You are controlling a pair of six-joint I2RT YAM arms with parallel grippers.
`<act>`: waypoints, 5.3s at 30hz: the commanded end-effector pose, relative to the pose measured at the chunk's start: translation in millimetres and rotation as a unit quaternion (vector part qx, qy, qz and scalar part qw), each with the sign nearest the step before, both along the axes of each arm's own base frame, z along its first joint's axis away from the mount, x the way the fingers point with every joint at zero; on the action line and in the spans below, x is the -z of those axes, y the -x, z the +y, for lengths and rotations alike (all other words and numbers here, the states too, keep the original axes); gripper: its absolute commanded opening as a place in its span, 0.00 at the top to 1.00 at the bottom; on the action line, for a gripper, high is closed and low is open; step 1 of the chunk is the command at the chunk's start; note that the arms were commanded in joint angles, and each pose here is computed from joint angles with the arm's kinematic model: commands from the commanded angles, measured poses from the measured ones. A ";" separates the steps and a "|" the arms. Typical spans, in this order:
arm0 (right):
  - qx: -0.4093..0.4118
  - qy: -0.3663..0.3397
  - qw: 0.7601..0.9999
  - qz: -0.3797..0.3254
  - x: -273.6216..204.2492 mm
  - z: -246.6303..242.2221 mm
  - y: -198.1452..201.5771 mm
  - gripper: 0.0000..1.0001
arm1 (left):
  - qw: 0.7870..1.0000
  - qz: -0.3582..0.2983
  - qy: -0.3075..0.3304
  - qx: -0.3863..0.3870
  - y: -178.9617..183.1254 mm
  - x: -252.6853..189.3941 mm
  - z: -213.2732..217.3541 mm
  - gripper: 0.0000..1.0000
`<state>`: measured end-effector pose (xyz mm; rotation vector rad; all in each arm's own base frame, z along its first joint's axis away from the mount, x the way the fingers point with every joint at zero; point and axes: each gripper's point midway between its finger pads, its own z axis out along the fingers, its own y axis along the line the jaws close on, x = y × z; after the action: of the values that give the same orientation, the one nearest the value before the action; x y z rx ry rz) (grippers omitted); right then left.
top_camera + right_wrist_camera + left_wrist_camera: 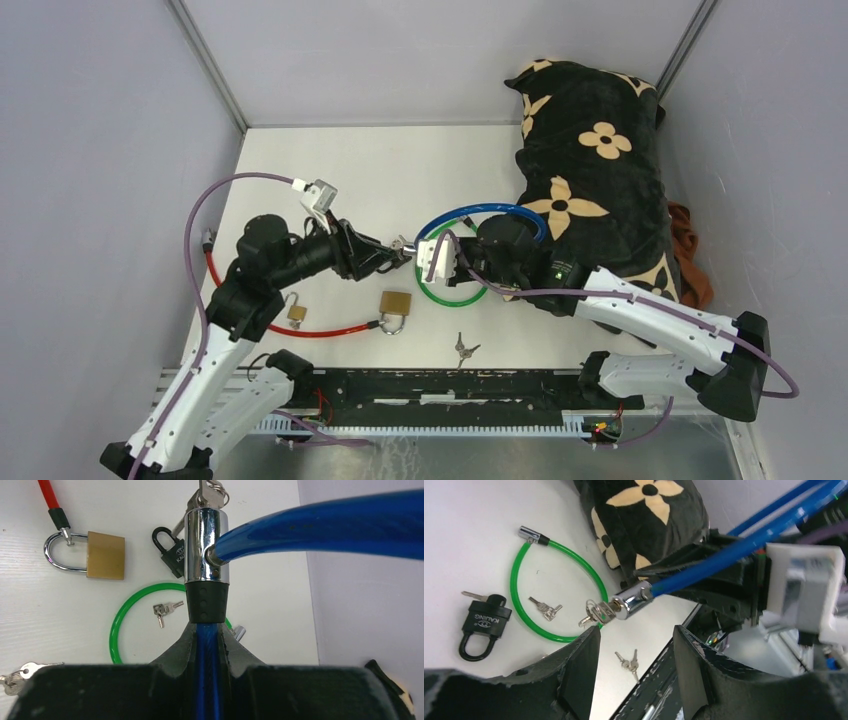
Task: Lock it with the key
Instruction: Lock the lock.
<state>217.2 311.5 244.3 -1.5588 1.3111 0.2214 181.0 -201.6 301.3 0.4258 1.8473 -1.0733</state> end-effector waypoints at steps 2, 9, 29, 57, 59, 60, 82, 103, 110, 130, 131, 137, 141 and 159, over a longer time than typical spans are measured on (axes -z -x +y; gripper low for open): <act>-0.020 -0.048 0.996 -0.075 -43.4 6.4 -5.8 1.00 | 0.992 0.088 0.087 -0.024 -20.1 2.0 -13.8 0.38; -0.031 -0.050 0.995 -0.076 -44.8 11.6 -4.6 1.00 | 0.987 0.114 0.113 0.008 -18.2 14.6 -25.3 0.37; -0.044 -0.060 0.995 -0.059 -46.9 12.7 2.9 1.00 | 0.979 0.139 0.149 -0.013 -29.3 20.0 -7.6 0.53; -0.021 -0.071 0.995 -0.060 -56.5 5.9 -7.1 1.00 | 0.983 0.122 0.123 0.069 -4.8 18.9 -14.6 0.67; -0.021 -0.072 0.995 -0.060 -57.0 5.4 -7.7 1.00 | 0.983 0.117 0.124 0.070 -4.3 17.1 -14.4 0.70; -0.022 -0.073 0.995 -0.058 -57.1 5.7 -7.6 1.00 | 0.983 0.113 0.125 0.074 -3.7 15.4 -14.8 0.73; -0.150 -0.078 0.986 -0.016 -56.3 35.1 28.6 1.00 | 0.988 -0.116 -0.024 0.096 -15.8 24.7 -5.2 0.98; -0.126 -0.083 0.987 0.055 -46.3 38.4 18.9 1.00 | 0.959 -0.239 -0.082 0.128 11.3 27.0 0.9 0.98; -0.130 -0.082 0.987 0.055 -46.0 29.9 22.5 1.00 | 0.951 -0.256 -0.152 0.085 -2.2 32.6 19.6 0.70; -0.151 -0.075 0.983 0.070 -42.8 32.5 29.9 1.00 | 0.868 -0.432 -0.156 0.190 16.5 7.2 2.4 0.57; -0.151 -0.075 0.983 0.069 -43.2 32.3 30.0 1.00 | 0.868 -0.432 -0.157 0.189 15.4 7.4 2.4 0.61; -0.154 -0.078 0.982 0.071 -44.7 32.7 31.5 1.00 | 0.855 -0.446 -0.179 0.193 11.2 15.9 4.1 0.69; -0.156 -0.081 0.982 0.071 -47.7 33.1 32.2 1.00 | 0.851 -0.448 -0.186 0.201 10.5 21.7 3.2 0.70; -0.167 -0.096 0.977 0.094 -56.2 40.9 37.1 1.00 | 0.786 -0.525 -0.243 0.217 6.8 29.8 -0.4 0.98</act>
<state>180.3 334.6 247.7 -1.6936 1.2635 0.6541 164.7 -204.0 273.4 1.4056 1.0622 -0.5467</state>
